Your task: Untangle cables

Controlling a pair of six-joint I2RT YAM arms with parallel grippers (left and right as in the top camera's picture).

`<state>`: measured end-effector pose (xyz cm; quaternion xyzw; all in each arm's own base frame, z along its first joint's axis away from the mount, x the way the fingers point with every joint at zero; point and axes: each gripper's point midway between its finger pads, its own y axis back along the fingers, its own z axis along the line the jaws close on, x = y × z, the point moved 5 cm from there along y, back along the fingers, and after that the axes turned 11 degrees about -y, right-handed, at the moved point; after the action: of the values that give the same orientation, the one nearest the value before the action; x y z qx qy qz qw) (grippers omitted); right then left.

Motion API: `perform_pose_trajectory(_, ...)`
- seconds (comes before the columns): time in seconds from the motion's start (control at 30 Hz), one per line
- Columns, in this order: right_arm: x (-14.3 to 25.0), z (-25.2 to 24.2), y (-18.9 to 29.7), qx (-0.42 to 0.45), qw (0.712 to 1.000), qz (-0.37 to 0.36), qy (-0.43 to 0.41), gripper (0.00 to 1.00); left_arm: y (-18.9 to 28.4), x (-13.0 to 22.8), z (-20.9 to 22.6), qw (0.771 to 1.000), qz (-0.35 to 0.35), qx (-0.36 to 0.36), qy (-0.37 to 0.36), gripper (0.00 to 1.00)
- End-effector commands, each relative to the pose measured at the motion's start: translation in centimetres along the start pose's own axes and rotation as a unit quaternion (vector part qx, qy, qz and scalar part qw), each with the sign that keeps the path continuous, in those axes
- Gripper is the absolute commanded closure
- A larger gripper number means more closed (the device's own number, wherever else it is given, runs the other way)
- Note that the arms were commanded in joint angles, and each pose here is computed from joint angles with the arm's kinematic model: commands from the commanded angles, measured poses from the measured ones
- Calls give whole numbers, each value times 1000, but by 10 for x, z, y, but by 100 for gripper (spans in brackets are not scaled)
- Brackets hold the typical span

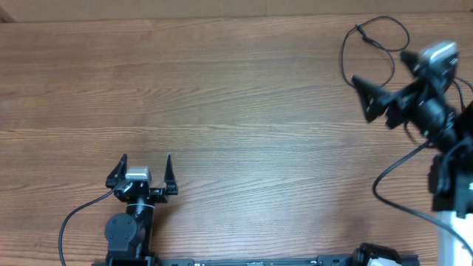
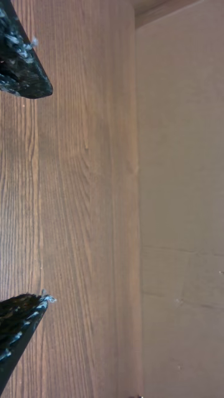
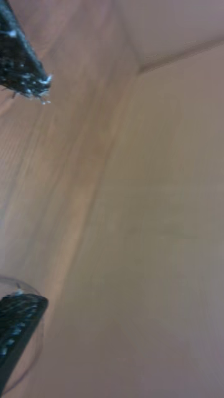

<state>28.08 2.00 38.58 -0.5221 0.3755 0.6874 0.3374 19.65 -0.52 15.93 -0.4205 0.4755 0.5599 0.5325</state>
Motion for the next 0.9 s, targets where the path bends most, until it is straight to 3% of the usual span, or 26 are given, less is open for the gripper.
perform_pose_trajectory(0.0, 22, 16, 5, -55, 998, -19, 19, 0, 0, 0, -1, 1000, -5, 4, 5, 0)
perform_pose_trajectory(0.37, 82, 22, 11, -49, 992, -85, 83, 0, 0, 0, -1, 1000, -5, 4, 5, 1)
perform_pose_trajectory(0.87, 176, 31, 15, -53, 987, -109, 103, 0, 0, 0, -1, 1000, -5, 4, 5, 0)
